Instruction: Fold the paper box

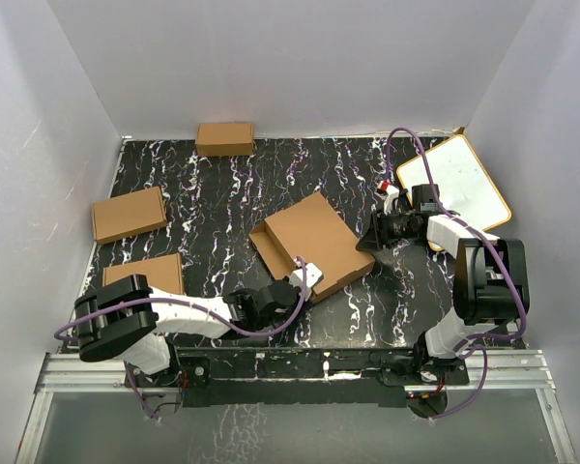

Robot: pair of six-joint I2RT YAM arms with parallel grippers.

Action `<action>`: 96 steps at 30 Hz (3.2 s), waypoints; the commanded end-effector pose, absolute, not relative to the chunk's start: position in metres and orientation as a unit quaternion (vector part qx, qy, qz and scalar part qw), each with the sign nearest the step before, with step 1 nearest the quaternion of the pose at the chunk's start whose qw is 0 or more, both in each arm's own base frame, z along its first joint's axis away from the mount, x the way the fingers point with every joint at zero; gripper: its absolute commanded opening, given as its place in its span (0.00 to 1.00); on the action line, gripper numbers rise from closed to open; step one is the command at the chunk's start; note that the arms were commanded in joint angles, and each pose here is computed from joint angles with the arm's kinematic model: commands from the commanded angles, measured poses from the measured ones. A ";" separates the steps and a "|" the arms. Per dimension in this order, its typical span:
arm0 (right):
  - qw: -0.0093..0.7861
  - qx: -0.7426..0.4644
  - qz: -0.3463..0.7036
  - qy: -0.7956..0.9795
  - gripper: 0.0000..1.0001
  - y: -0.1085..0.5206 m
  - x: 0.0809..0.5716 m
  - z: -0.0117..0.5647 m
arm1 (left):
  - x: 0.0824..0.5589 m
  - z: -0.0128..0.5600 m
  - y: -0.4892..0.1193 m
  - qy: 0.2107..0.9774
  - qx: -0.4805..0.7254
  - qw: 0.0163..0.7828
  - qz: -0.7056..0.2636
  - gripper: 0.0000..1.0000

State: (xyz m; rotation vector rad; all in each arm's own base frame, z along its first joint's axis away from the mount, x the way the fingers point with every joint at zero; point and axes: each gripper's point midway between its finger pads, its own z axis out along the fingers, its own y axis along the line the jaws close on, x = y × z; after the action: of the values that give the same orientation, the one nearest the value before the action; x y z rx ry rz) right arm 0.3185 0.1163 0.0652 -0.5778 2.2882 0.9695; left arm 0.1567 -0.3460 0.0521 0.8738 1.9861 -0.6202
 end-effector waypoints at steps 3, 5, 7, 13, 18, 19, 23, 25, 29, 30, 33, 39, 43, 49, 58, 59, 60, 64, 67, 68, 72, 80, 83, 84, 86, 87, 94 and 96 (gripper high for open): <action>0.246 -0.218 0.308 0.893 0.42 0.103 0.309 0.027 | 0.158 0.078 -0.347 0.762 0.358 0.466 -0.271 0.00; 0.245 -0.218 0.308 0.893 0.42 0.103 0.309 0.026 | 0.158 0.080 -0.347 0.760 0.358 0.471 -0.271 0.00; 0.245 -0.217 0.308 0.893 0.42 0.103 0.309 0.026 | 0.159 0.080 -0.346 0.760 0.360 0.470 -0.267 0.00; 0.243 -0.216 0.308 0.894 0.42 0.103 0.309 0.025 | 0.161 0.077 -0.346 0.765 0.363 0.467 -0.254 0.00; 0.243 -0.217 0.308 0.894 0.42 0.103 0.309 0.025 | 0.163 0.079 -0.343 0.768 0.354 0.472 -0.250 0.00; 0.243 -0.217 0.308 0.894 0.42 0.103 0.309 0.025 | 0.163 0.080 -0.343 0.767 0.352 0.474 -0.251 0.00; 0.243 -0.216 0.307 0.894 0.42 0.103 0.309 0.025 | 0.163 0.082 -0.341 0.766 0.347 0.478 -0.253 0.00; 0.243 -0.216 0.307 0.894 0.42 0.102 0.309 0.025 | 0.163 0.081 -0.341 0.766 0.347 0.478 -0.252 0.00; 0.242 -0.216 0.307 0.895 0.42 0.103 0.309 0.025 | 0.164 0.080 -0.342 0.767 0.347 0.478 -0.250 0.00; 0.242 -0.216 0.307 0.895 0.42 0.103 0.309 0.025 | 0.164 0.080 -0.342 0.767 0.347 0.479 -0.249 0.00; 0.242 -0.216 0.307 0.895 0.42 0.103 0.309 0.025 | 0.164 0.081 -0.341 0.767 0.347 0.480 -0.247 0.00; 0.242 -0.216 0.307 0.895 0.42 0.103 0.309 0.024 | 0.165 0.081 -0.339 0.769 0.344 0.482 -0.239 0.00; 0.241 -0.216 0.307 0.895 0.42 0.102 0.309 0.024 | 0.167 0.080 -0.339 0.777 0.338 0.478 -0.231 0.00; 0.242 -0.216 0.307 0.895 0.42 0.102 0.309 0.024 | 0.172 0.083 -0.336 0.786 0.319 0.481 -0.220 0.00; 0.241 -0.216 0.307 0.895 0.42 0.102 0.309 0.024 | 0.174 0.086 -0.340 0.786 0.322 0.482 -0.214 0.00; 0.242 -0.217 0.306 0.895 0.42 0.102 0.309 0.024 | 0.175 0.087 -0.341 0.785 0.322 0.482 -0.216 0.00; 0.242 -0.217 0.307 0.895 0.42 0.102 0.309 0.024 | 0.175 0.088 -0.342 0.784 0.323 0.483 -0.218 0.00; 0.242 -0.217 0.308 0.894 0.42 0.103 0.309 0.025 | 0.175 0.092 -0.346 0.781 0.326 0.485 -0.221 0.00; 0.241 -0.218 0.309 0.894 0.42 0.103 0.308 0.025 | 0.177 0.092 -0.346 0.786 0.323 0.482 -0.213 0.00; 0.241 -0.218 0.310 0.894 0.42 0.103 0.308 0.025 | 0.177 0.092 -0.345 0.790 0.323 0.478 -0.207 0.00; 0.241 -0.218 0.311 0.893 0.42 0.104 0.308 0.025 | 0.179 0.096 -0.344 0.798 0.313 0.476 -0.199 0.00; 0.241 -0.219 0.311 0.893 0.42 0.104 0.308 0.025 | 0.181 0.097 -0.343 0.813 0.300 0.462 -0.186 0.00; 0.242 -0.219 0.313 0.892 0.42 0.104 0.308 0.026 | 0.181 0.093 -0.344 0.819 0.302 0.454 -0.177 0.00; 0.239 -0.225 0.315 0.891 0.42 0.108 0.307 0.026 | 0.181 0.092 -0.345 0.821 0.303 0.452 -0.175 0.00; 0.237 -0.232 0.318 0.888 0.42 0.113 0.305 0.026 | 0.181 0.091 -0.346 0.822 0.302 0.449 -0.175 0.00; 0.237 -0.233 0.319 0.888 0.42 0.113 0.305 0.026 | 0.182 0.090 -0.346 0.824 0.302 0.447 -0.174 0.00; 0.237 -0.238 0.327 0.883 0.42 0.117 0.303 0.028 | 0.183 0.087 -0.349 0.832 0.302 0.432 -0.175 0.00; 0.237 -0.240 0.328 0.883 0.42 0.119 0.302 0.028 | 0.184 0.088 -0.350 0.834 0.300 0.429 -0.175 0.00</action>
State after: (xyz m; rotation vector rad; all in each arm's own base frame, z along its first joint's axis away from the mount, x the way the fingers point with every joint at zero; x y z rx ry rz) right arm 0.3169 0.1264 0.0651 -0.6059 2.2855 1.0040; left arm 0.1672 -0.3301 0.0566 0.8550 2.1330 -0.3734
